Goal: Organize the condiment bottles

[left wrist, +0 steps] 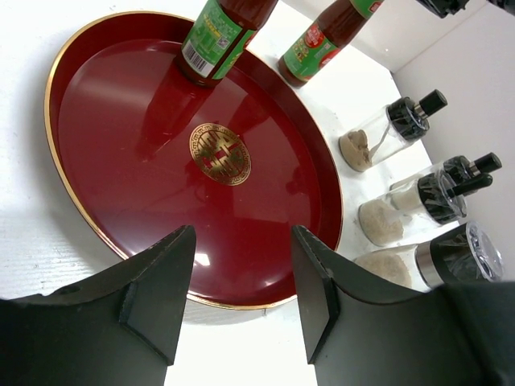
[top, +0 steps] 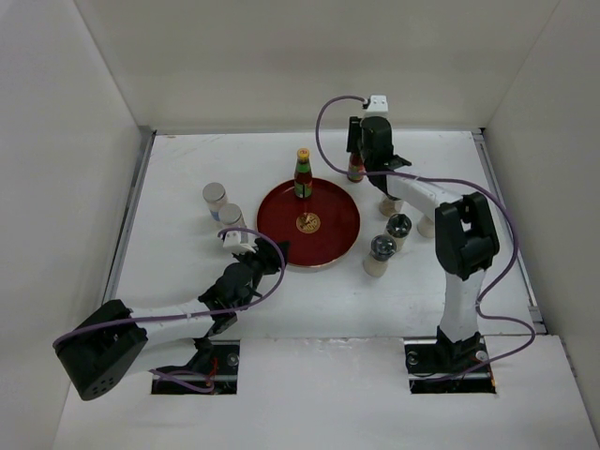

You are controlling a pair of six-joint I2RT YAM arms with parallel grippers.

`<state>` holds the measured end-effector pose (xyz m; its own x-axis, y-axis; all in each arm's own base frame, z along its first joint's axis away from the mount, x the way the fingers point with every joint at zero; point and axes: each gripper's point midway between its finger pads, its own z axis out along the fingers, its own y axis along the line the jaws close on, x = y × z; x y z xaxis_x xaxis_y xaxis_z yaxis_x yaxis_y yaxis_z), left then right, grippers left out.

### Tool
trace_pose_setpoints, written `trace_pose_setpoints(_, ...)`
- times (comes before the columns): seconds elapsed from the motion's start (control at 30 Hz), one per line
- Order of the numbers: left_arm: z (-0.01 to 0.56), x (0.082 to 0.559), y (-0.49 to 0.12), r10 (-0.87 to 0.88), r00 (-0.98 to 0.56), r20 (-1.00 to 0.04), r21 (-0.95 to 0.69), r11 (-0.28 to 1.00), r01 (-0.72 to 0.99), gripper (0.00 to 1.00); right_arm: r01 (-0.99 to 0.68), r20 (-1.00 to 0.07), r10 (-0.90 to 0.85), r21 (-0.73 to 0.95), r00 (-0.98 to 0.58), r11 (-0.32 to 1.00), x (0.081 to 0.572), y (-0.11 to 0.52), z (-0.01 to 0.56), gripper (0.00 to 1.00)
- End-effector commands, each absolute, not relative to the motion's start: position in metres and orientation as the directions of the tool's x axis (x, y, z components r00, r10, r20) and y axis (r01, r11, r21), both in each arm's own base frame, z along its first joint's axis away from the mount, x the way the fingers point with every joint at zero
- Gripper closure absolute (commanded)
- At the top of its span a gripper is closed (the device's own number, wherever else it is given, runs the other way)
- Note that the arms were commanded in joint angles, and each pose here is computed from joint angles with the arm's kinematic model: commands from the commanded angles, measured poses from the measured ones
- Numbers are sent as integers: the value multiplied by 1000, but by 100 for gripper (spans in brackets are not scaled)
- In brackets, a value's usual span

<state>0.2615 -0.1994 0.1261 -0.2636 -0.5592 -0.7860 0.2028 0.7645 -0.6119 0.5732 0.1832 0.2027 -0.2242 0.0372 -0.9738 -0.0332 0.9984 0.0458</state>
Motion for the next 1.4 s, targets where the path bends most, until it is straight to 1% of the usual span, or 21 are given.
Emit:
trace_pose_setpoints(0.0, 138, 264, -199, -598, -234, -767, -641, 736, 219, 51, -38, -991, 75, 80, -108, 996, 584, 186, 241, 46)
trace_pose_setpoints(0.03, 137, 264, -199, -596, -236, -767, -640, 737, 218, 51, -39, -993, 81, 85, -90, 996, 585, 186, 245, 53)
trace_pose_setpoints(0.1, 137, 264, -199, -597, -237, -766, -641, 736, 216, 51, -40, -993, 95, 98, -65, 994, 585, 185, 251, 62)
trace_pose_setpoints(0.17, 138, 264, -200, -599, -237, -765, -643, 733, 220, 51, -36, -993, 108, 109, -40, 993, 582, 183, 261, 66)
trace_pose_setpoints(0.3, 136, 264, -200, -597, -240, -765, -642, 735, 217, 51, -45, -990, 141, 139, 30, 989, 565, 179, 291, 70)
trace_pose_setpoints(0.4, 138, 264, -200, -601, -237, -764, -644, 732, 220, 51, -81, -985, 158, 151, 77, 985, 542, 187, 320, 70)
trace_pose_setpoints(0.5, 137, 264, -199, -598, -239, -765, -643, 735, 217, 51, -114, -981, 167, 155, 99, 981, 522, 196, 336, 70)
trace_pose_setpoints(0.73, 139, 264, -199, -606, -235, -760, -649, 729, 220, 51, -215, -981, 182, 164, 64, 963, 494, 239, 330, 70)
trace_pose_setpoints(1.0, 140, 263, -199, -608, -235, -758, -651, 725, 223, 51, -279, -984, 175, 164, 15, 946, 491, 289, 302, 70)
trace_pose_setpoints(1.3, 140, 263, -198, -608, -234, -758, -651, 726, 222, 51, -268, -985, 174, 168, -2, 949, 497, 295, 282, 68)
trace_pose_setpoints(1.37, 140, 263, -198, -609, -234, -758, -652, 725, 223, 51, -262, -985, 174, 170, -7, 950, 496, 293, 279, 66)
